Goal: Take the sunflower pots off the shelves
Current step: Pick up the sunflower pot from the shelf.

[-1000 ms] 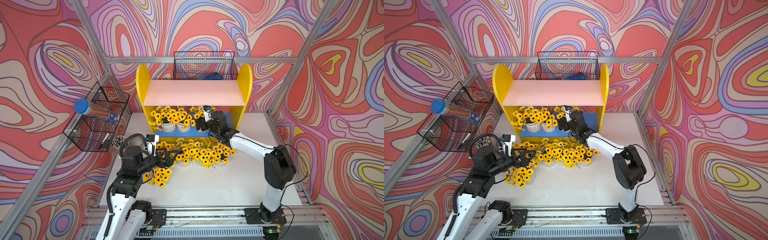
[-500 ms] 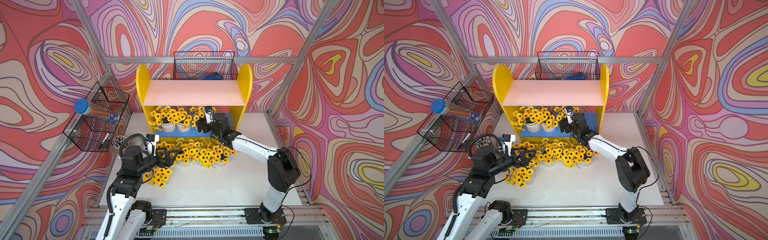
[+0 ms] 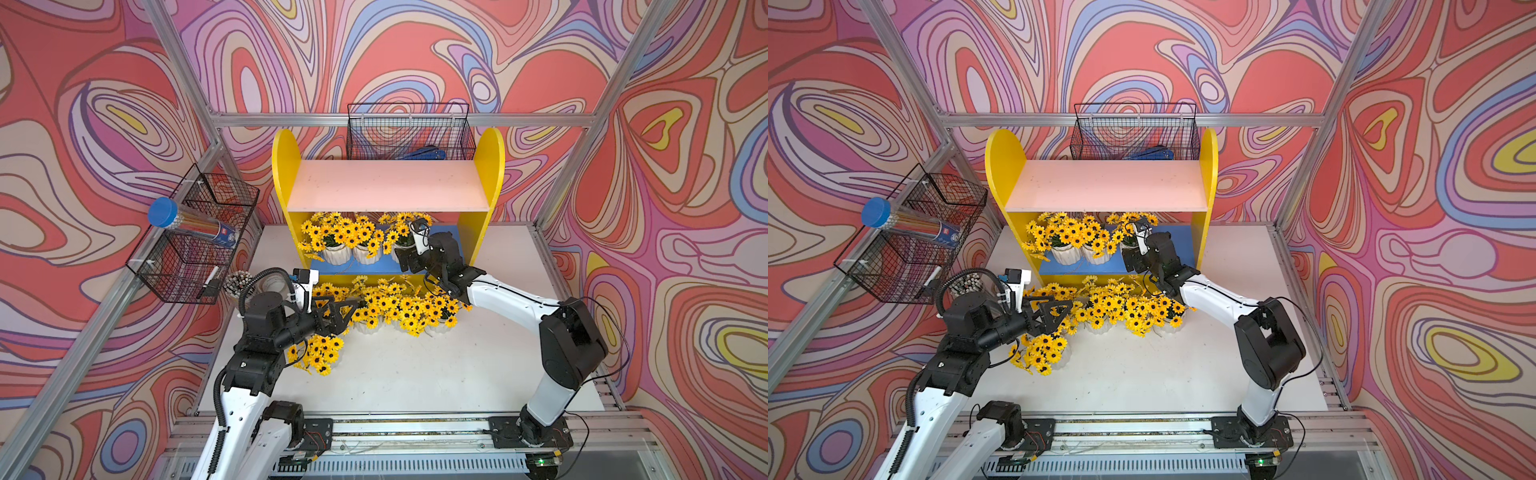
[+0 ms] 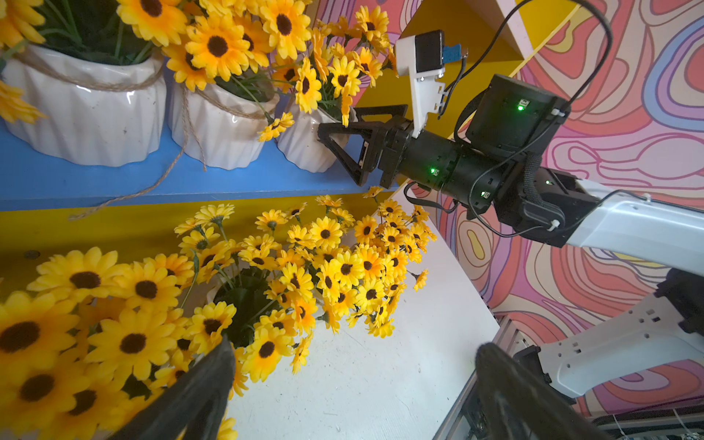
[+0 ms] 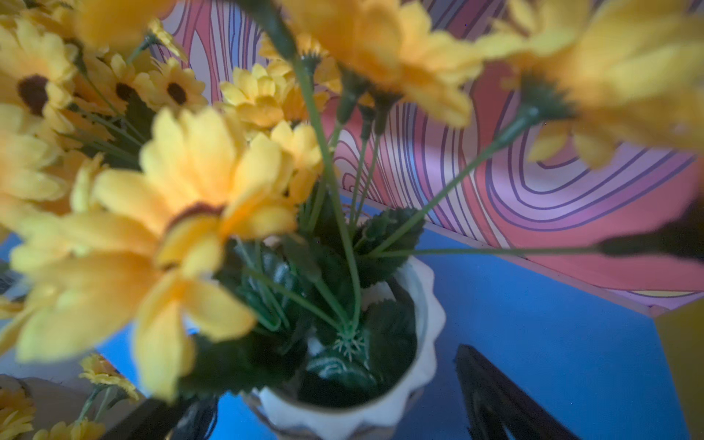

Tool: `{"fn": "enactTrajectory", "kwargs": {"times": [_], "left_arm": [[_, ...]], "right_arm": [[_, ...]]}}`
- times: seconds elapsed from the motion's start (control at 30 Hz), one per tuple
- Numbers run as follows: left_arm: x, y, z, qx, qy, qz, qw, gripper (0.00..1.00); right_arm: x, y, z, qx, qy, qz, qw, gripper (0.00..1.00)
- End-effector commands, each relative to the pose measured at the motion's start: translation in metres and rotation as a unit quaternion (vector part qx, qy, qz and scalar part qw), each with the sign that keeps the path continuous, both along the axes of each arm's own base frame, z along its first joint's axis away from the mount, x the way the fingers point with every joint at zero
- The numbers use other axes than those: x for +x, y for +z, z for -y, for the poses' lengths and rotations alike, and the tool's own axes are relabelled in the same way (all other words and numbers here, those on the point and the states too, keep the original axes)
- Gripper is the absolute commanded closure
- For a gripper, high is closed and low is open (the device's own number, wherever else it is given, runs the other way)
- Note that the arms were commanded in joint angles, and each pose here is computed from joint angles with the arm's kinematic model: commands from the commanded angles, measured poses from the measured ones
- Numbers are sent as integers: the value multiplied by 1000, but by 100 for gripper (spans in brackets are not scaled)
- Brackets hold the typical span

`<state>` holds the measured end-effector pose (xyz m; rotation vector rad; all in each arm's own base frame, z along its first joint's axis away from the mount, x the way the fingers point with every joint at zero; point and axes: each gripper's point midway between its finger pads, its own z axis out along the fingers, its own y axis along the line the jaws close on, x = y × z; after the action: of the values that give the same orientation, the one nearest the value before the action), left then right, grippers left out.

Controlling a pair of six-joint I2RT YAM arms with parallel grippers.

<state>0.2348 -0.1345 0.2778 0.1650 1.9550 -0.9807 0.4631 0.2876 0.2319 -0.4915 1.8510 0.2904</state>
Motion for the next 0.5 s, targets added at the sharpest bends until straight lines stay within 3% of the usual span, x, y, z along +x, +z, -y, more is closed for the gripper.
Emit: {"fn": "enactTrajectory", "kwargs": {"times": [0.0, 0.47], "left_arm": [[0, 5, 0, -8, -2, 10, 1000, 0], [-1, 7, 0, -8, -1, 16, 1000, 0]], "right_arm": [[7, -1, -12, 17, 15, 6, 1000, 2], [29, -5, -9, 46, -1, 6, 999, 2]]}}
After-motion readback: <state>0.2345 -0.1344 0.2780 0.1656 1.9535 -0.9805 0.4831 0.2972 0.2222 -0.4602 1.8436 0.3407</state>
